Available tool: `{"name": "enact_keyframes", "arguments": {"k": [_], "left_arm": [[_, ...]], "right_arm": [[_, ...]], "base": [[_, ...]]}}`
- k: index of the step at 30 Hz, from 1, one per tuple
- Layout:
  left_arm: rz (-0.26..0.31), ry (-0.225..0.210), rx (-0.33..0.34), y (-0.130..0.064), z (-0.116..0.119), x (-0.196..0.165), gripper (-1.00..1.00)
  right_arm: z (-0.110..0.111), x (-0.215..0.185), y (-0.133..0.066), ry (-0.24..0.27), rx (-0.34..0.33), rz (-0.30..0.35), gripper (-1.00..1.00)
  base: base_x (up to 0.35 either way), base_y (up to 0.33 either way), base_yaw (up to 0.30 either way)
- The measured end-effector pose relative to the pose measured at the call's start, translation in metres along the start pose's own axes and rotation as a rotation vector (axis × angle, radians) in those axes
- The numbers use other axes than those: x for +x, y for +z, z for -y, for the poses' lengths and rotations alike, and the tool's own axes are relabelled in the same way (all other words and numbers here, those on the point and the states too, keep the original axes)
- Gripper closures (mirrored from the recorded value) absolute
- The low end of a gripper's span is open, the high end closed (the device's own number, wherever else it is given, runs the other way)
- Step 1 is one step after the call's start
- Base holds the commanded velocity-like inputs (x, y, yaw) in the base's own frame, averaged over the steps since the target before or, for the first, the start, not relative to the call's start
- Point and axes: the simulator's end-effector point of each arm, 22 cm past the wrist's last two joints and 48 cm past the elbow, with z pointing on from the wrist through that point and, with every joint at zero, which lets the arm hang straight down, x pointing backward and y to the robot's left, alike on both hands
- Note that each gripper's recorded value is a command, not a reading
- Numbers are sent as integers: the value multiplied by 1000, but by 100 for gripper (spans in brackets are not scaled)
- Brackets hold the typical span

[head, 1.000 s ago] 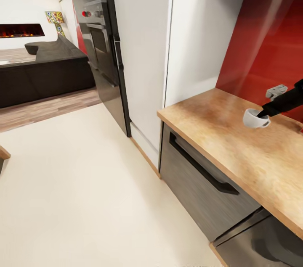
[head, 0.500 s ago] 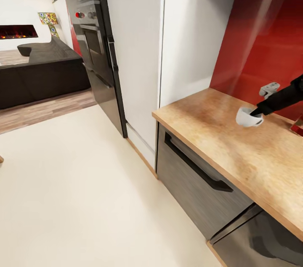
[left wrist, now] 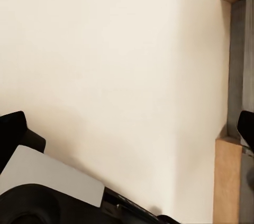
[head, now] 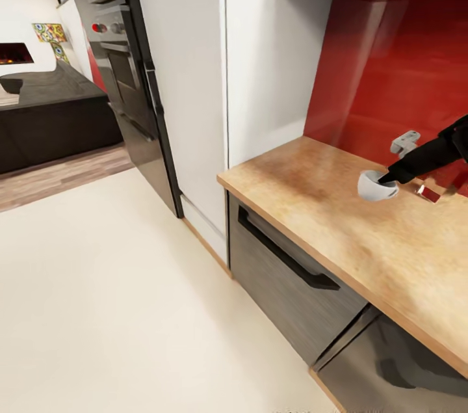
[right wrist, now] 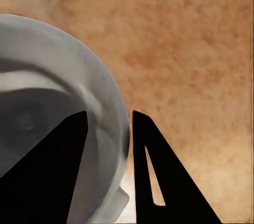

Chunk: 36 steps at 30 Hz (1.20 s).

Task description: Set up a coffee station on the kitchen countertop: keep the coffee maker on the countertop, move the bottle of coffee from the kitchen shelf to the counter next to the coffee maker, place a paper coffee filter on top of the coffee maker, put the saucer next to the coffee maker with the coffee cup on the saucer, and place the electric kettle next to the coffee maker.

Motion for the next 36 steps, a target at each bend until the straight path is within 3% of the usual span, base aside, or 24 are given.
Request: {"name": "enact_keyframes", "arguments": {"k": [13, 36], "left_arm": [[3, 2, 4, 1, 2, -1, -100], [18, 5, 21, 2, 8, -7, -100]], "right_arm": [[-1, 3, 0, 1, -1, -3, 100], [0, -1, -16, 1, 8, 16, 100]], "base": [[-239, 0, -88], [-10, 0, -223]]}}
